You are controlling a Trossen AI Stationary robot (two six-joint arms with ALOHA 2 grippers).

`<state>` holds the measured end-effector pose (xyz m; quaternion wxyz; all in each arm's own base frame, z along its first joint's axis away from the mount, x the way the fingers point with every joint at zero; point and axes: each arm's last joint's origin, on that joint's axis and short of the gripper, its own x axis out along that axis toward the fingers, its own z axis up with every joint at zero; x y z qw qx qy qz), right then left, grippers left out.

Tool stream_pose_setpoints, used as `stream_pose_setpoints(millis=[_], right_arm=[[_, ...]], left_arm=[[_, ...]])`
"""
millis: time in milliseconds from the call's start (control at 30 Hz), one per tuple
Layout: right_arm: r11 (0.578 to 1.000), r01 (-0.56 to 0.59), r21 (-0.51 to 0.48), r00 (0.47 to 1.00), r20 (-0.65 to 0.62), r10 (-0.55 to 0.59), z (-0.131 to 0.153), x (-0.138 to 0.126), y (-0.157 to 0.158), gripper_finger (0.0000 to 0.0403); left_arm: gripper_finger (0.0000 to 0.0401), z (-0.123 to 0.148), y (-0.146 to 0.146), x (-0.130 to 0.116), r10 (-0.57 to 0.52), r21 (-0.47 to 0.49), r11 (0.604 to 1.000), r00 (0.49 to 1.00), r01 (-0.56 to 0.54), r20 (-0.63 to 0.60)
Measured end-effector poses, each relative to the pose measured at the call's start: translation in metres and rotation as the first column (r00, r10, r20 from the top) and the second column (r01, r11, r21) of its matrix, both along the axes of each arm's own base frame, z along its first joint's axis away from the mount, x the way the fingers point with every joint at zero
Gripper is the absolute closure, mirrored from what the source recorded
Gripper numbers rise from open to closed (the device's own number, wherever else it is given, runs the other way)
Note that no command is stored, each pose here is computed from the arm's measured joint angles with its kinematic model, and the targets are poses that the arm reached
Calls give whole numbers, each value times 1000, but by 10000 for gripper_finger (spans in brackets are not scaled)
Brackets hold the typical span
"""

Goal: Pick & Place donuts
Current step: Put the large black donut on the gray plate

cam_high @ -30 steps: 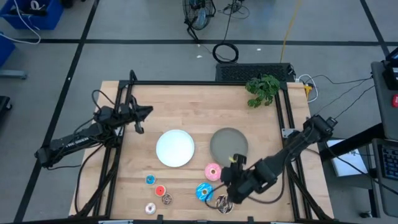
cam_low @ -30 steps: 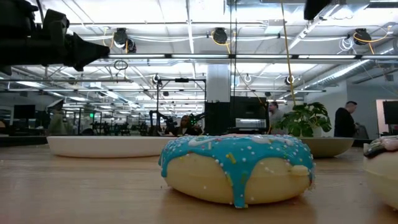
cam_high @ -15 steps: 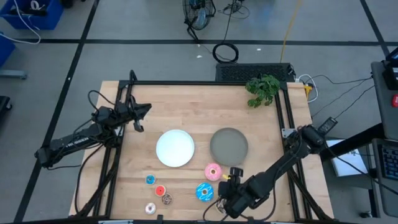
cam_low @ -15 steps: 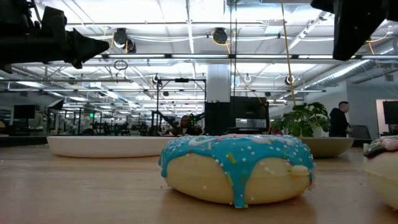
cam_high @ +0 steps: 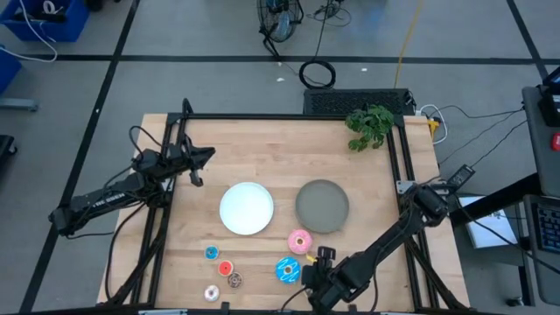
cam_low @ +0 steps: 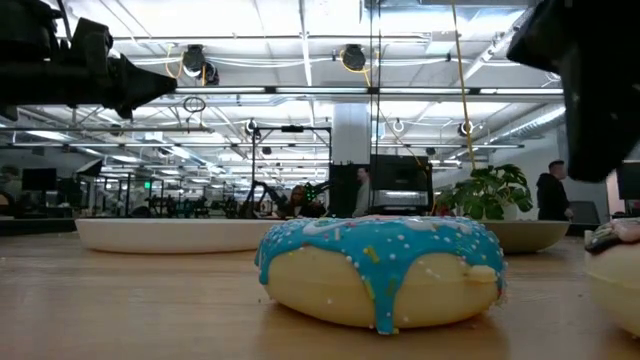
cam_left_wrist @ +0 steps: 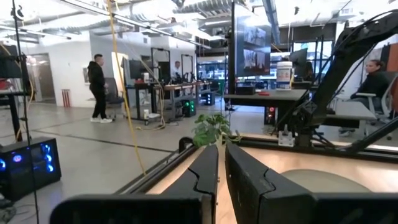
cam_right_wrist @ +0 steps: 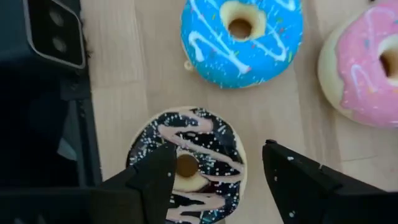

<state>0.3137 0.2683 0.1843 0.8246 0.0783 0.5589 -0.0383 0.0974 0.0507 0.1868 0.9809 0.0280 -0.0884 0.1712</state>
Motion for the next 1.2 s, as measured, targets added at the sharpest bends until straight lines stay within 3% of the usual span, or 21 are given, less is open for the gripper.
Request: stream_pose_setpoints(millis=[833,1067,1200], right_arm=[[999,-8,-45,996,-91,4,-25,-7,7,181],[995,50,88,991,-128,-39,-46,-1,-2,213],[992,62,111,987,-154,-44,-47,2,-6,245]], left_arm=[[364,1,0,0,-3,-9,1000,1000,3,20],[364,2,0,0,-3,-9,1000,1000,3,21],[364,1,0,0,-3,-10,1000,1000,4,19]])
